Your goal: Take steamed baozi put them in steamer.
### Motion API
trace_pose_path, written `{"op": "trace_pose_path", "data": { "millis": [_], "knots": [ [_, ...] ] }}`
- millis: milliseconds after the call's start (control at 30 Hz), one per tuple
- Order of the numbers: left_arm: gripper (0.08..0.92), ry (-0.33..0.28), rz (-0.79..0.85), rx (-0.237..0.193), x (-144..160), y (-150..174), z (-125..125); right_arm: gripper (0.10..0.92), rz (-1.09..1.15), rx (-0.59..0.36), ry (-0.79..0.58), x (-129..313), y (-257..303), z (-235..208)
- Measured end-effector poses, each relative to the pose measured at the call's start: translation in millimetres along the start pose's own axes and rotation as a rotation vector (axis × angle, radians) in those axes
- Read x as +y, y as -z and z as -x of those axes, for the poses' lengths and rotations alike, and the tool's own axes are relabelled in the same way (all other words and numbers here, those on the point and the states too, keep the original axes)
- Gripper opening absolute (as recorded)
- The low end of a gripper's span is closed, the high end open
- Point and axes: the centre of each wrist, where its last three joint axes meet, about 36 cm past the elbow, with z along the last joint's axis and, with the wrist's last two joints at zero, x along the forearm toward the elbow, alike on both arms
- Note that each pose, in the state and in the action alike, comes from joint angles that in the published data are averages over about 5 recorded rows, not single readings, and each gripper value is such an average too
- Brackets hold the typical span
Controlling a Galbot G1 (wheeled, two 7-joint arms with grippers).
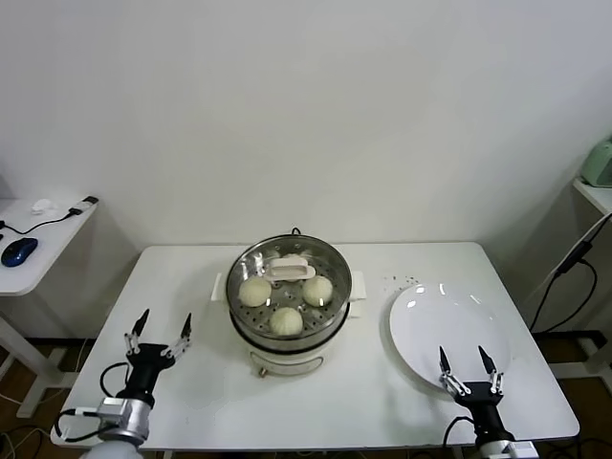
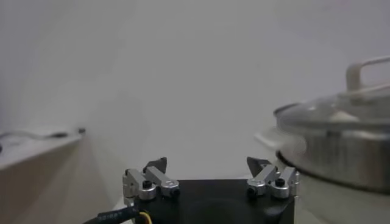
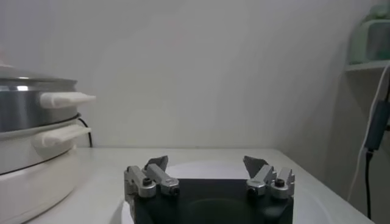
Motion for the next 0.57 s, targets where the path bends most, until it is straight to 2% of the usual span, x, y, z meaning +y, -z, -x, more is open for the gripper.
{"op": "trace_pose_path", "data": {
  "millis": [267,567],
  "knots": [
    [0.823,0.006,-0.048,0.014,0,-25,-10,0.823,0.001,0.002,0.005,2,0,-1],
    [0.823,0.014,-0.071,0.018,2,-35,-15,0.823,0.002,0.005,0.006,3,-2,-2]
  ]
}}
